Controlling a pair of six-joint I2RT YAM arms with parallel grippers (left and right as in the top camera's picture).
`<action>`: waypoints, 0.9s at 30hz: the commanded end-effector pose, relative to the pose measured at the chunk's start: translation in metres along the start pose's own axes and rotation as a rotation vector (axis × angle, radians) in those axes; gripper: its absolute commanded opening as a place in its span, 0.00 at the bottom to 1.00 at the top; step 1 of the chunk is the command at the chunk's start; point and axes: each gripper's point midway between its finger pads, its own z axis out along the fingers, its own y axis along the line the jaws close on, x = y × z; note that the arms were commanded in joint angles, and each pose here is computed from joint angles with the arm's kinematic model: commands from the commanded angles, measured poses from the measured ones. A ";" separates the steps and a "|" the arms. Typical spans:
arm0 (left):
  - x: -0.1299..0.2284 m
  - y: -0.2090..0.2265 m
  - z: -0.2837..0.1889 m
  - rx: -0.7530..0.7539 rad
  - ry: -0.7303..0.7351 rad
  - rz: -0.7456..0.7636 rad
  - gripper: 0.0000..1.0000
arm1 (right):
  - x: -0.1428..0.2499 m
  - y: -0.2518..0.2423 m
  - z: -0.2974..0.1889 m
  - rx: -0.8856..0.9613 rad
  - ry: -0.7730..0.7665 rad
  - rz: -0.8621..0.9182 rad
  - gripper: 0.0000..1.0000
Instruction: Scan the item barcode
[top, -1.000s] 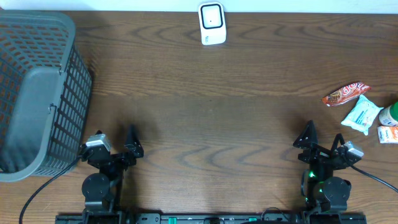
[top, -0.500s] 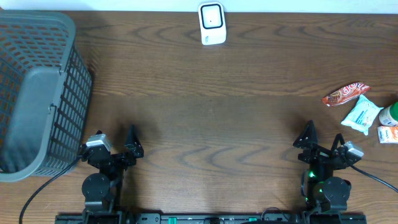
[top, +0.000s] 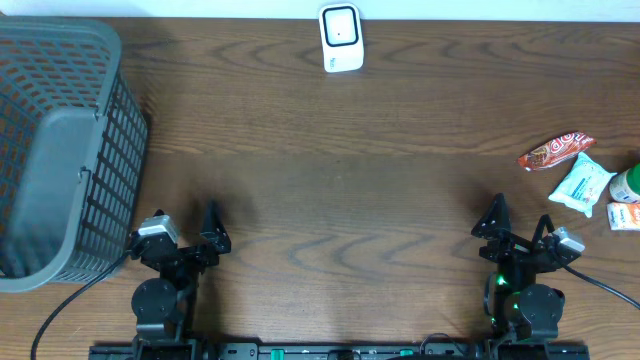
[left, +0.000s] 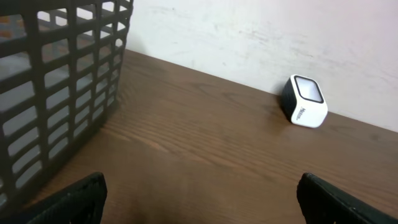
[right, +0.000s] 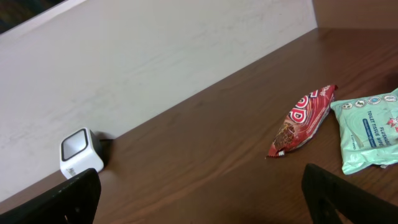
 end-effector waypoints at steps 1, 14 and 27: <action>0.011 0.011 0.001 -0.042 0.029 0.015 0.98 | 0.000 0.000 0.000 0.004 -0.002 -0.015 0.99; 0.010 0.016 0.001 -0.063 0.026 0.011 0.97 | 0.000 0.000 0.000 0.004 -0.002 -0.015 0.99; 0.011 0.016 0.001 -0.063 0.026 0.011 0.98 | -0.003 -0.007 0.000 0.040 -0.022 -0.056 0.99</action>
